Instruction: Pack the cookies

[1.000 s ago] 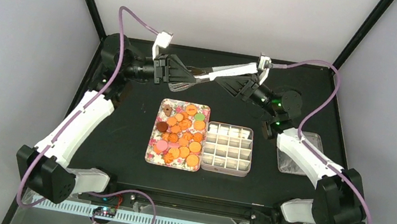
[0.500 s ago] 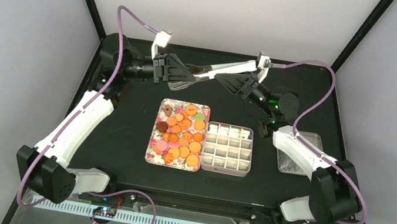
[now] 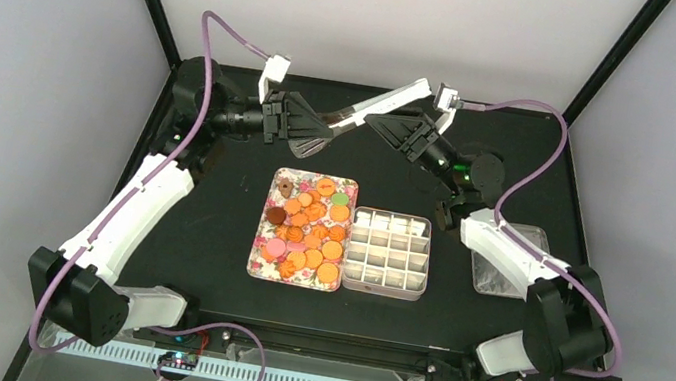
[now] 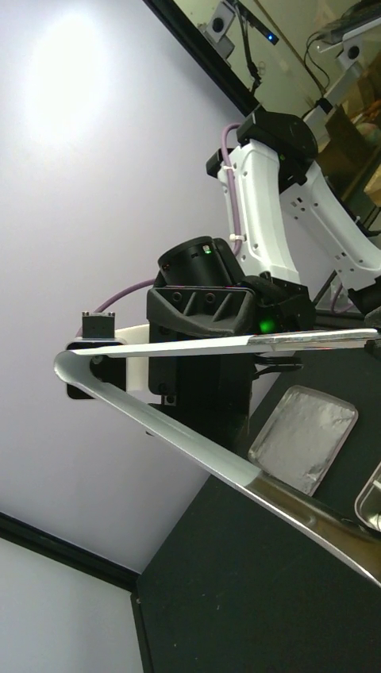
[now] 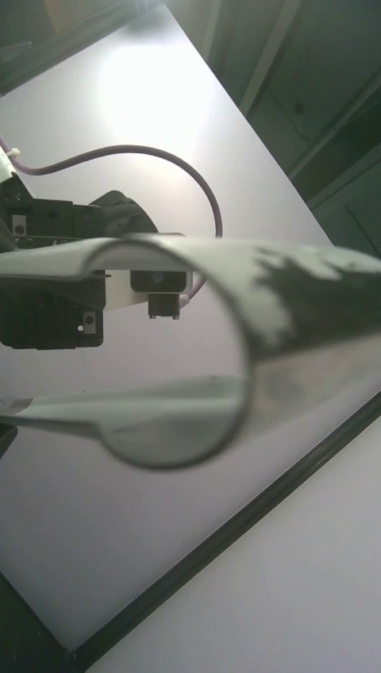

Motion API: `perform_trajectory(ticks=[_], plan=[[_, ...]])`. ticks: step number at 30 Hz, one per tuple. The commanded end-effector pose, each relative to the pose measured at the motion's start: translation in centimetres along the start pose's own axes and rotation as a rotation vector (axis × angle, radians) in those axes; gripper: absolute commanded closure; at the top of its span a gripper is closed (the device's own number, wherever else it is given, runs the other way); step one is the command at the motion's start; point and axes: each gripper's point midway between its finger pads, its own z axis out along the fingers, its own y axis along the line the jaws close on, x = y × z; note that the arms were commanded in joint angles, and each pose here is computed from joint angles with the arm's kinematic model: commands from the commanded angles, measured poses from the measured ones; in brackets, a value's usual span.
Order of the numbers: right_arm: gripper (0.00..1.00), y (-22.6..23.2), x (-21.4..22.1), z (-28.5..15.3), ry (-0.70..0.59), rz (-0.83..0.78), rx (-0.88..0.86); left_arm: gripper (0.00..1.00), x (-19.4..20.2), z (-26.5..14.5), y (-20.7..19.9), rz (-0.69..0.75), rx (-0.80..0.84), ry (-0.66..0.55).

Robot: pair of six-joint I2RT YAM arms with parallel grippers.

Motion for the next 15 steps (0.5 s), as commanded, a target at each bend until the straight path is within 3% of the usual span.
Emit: perform_trajectory(ticks=[1, 8, 15], plan=[[0.46, -0.1, -1.6, 0.4, -0.061, -0.027, 0.017, 0.99, 0.3, -0.1, -1.3, 0.032, 0.043, 0.028], [0.36, 0.9, -1.6, 0.8, -0.046, -0.036, -0.041, 0.99, 0.2, -0.1, -1.6, 0.004, 0.057, 0.028], [0.31, 1.7, -1.2, 1.2, 0.004, -0.041, -0.075, 0.98, 0.4, -0.3, -2.1, 0.012, 0.068, 0.034]])
